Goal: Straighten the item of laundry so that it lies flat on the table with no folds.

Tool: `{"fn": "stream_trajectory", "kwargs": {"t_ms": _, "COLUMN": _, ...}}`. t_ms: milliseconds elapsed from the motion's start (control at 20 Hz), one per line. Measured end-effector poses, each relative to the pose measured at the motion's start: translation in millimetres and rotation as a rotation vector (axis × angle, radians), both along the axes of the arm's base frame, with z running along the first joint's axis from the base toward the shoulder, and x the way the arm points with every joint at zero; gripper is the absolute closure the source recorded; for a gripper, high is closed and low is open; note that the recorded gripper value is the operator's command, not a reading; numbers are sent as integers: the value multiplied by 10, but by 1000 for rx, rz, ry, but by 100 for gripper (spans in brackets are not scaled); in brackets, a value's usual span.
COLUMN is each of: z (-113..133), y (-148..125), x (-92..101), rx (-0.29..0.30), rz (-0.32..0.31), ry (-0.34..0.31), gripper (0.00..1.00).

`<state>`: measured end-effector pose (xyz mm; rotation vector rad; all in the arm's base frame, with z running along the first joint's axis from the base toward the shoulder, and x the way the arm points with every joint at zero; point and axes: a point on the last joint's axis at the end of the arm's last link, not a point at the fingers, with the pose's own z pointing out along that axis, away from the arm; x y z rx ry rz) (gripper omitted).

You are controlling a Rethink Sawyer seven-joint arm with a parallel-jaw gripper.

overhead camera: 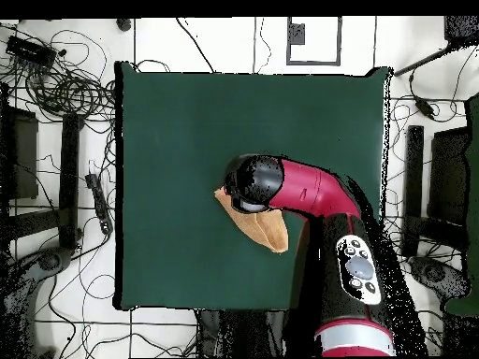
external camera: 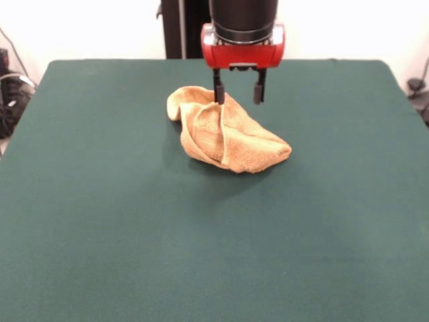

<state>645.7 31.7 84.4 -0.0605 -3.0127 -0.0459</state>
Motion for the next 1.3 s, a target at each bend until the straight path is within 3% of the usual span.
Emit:
{"fn": "stream_trajectory", "kwargs": {"t_ms": 800, "z": -192, "y": -31, "x": 168, "rx": 17, "rz": 1, "ry": 76, "gripper": 0}}
{"fn": "stream_trajectory", "kwargs": {"t_ms": 1300, "z": -169, "y": -51, "x": 242, "rx": 15, "rz": 5, "ry": 84, "gripper": 0}}
